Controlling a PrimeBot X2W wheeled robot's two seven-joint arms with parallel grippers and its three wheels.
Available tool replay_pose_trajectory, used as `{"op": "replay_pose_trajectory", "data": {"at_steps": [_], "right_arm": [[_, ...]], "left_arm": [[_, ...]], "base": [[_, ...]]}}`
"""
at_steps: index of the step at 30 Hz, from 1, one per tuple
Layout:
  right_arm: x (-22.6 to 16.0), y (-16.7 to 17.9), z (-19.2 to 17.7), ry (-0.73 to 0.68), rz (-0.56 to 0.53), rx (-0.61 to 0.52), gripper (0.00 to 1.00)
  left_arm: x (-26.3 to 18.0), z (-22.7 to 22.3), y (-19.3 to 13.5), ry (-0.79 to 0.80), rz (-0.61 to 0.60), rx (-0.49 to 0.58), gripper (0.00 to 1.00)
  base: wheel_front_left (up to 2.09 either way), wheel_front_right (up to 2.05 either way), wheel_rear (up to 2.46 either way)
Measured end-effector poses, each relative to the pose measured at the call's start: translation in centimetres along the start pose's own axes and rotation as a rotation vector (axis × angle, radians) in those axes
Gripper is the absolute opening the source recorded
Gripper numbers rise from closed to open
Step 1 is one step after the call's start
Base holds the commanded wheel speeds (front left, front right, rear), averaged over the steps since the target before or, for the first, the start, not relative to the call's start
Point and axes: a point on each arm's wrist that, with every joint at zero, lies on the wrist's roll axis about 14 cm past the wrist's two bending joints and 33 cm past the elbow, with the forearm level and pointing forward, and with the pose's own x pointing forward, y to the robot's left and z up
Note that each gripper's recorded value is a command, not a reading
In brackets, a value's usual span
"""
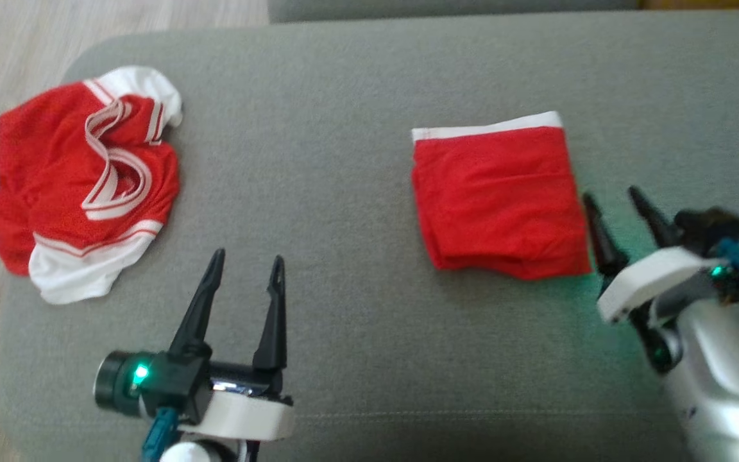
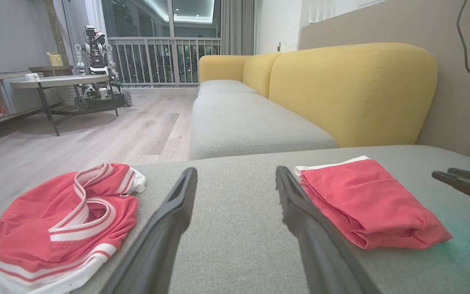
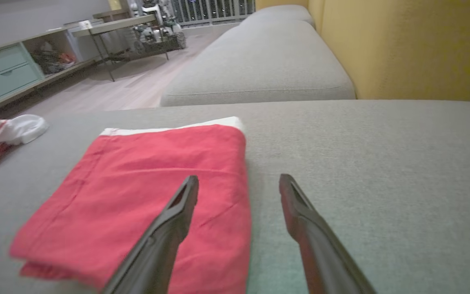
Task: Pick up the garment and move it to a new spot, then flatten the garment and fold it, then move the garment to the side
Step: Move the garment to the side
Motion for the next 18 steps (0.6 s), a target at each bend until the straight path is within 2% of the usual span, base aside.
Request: {"op": "replay_pose_trajectory", "data": {"at_steps": [6, 13, 16, 18], "right_arm": [[2.7, -1.0, -2.3, 0.102, -0.027, 0.053, 1.00], [5.1, -0.6, -5.5, 0.243, -0.006, 0.047, 1.00], [5.2, 0.3, -6.7, 0.294, 0.021, 0.045, 0.00], [5.3, 0.5, -6.7, 0.302, 0.029, 0.049, 0.00]], "left_arm": [[1.0, -0.6, 0.8, 0.013, 0.020, 0.009, 1.00], [2.2, -1.8, 1.0, 0.039, 0.019, 0.015, 1.00], [2.3, -2.2, 1.0, 0.051, 0.020, 0.016, 1.00], [2.3, -2.3, 1.0, 0.054, 0.020, 0.015, 1.00]], "base": [[0.00, 0.00, 0.00], [0.00, 0.00, 0.00], [0.00, 0.00, 0.00], [0.00, 0.00, 0.00]]}}
